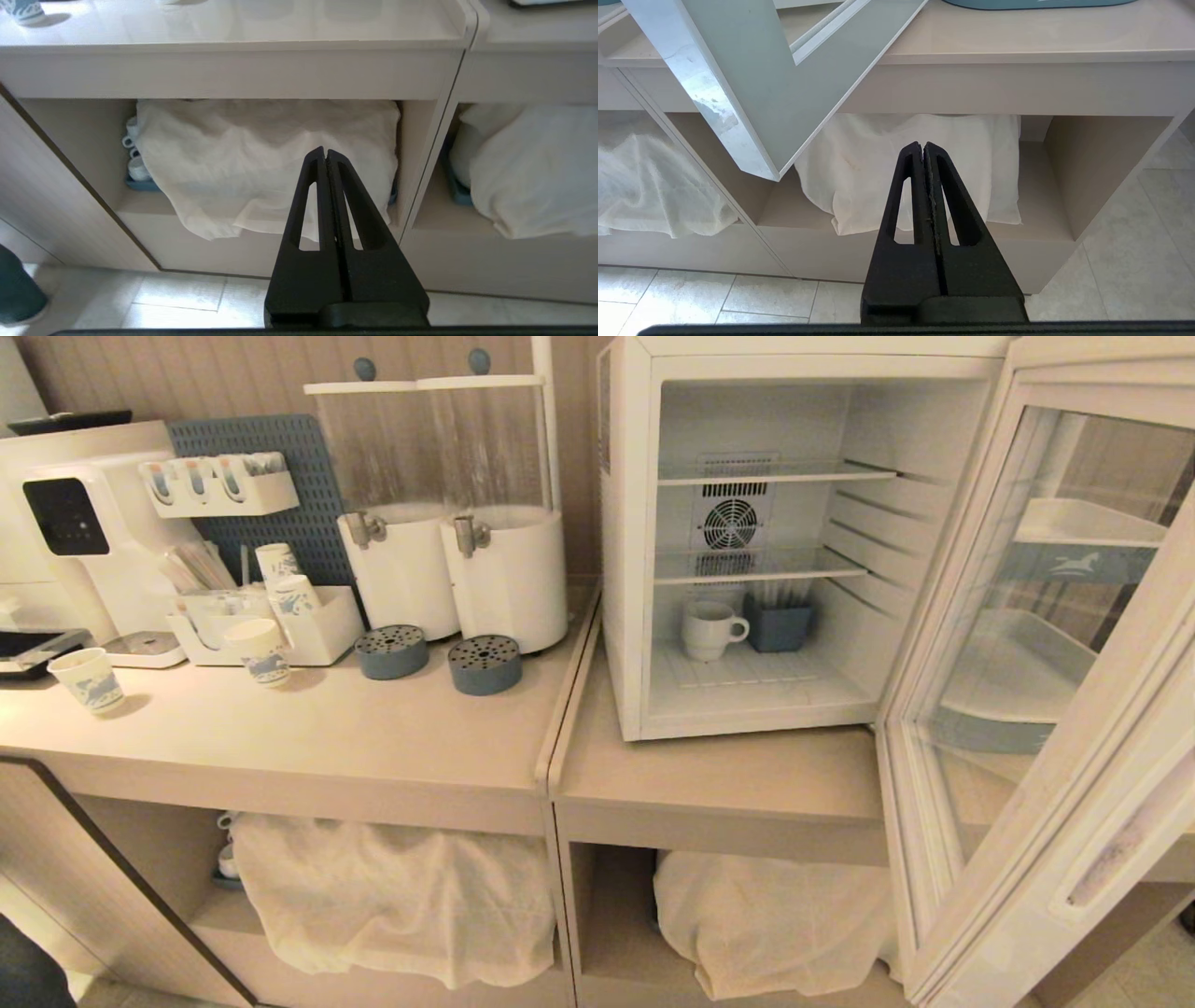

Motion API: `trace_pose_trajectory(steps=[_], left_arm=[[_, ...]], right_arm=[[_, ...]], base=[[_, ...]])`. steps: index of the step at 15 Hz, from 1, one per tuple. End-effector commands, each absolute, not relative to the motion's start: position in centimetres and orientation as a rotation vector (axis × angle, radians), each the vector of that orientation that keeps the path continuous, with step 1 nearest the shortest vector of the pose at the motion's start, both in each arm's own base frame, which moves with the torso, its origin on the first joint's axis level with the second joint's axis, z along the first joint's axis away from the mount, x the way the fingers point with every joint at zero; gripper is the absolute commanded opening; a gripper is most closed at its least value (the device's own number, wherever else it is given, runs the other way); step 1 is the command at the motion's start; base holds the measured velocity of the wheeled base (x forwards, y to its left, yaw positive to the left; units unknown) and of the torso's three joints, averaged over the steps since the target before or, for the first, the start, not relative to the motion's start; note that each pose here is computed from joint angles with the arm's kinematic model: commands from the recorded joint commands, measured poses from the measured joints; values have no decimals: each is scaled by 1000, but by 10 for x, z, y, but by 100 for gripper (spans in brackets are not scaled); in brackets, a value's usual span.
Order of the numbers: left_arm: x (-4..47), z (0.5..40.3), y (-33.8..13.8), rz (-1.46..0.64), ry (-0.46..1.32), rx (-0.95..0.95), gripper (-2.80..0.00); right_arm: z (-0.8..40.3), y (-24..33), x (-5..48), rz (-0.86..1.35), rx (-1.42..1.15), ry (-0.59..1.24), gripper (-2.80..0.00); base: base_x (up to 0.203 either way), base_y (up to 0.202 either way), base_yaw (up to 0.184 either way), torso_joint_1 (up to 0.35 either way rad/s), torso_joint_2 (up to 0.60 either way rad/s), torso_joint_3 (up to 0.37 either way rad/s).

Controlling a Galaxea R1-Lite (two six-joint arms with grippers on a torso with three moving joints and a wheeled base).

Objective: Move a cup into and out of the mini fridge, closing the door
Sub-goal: Take the ceramic cup out of the freezer

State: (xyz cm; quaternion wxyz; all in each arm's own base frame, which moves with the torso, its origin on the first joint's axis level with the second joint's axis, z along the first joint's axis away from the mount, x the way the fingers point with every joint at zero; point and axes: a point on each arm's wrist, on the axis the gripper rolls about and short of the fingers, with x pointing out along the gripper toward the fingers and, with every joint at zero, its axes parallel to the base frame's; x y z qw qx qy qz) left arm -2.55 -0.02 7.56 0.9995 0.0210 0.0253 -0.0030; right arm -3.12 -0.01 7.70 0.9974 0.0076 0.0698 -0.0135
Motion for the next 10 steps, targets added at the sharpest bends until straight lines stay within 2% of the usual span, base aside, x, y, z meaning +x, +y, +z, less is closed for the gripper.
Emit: trace_pose_trajectory(steps=[1,10], left_arm=[[-25,76,0,-4,52,40,-280],[-25,75,0,-4,52,40,-280]], right_arm=[[77,0,-31,-26,15,142,-280],[77,0,-31,-27,16,142,-280]], base=[[0,0,0,0,0,0],[0,0,0,0,0,0]])
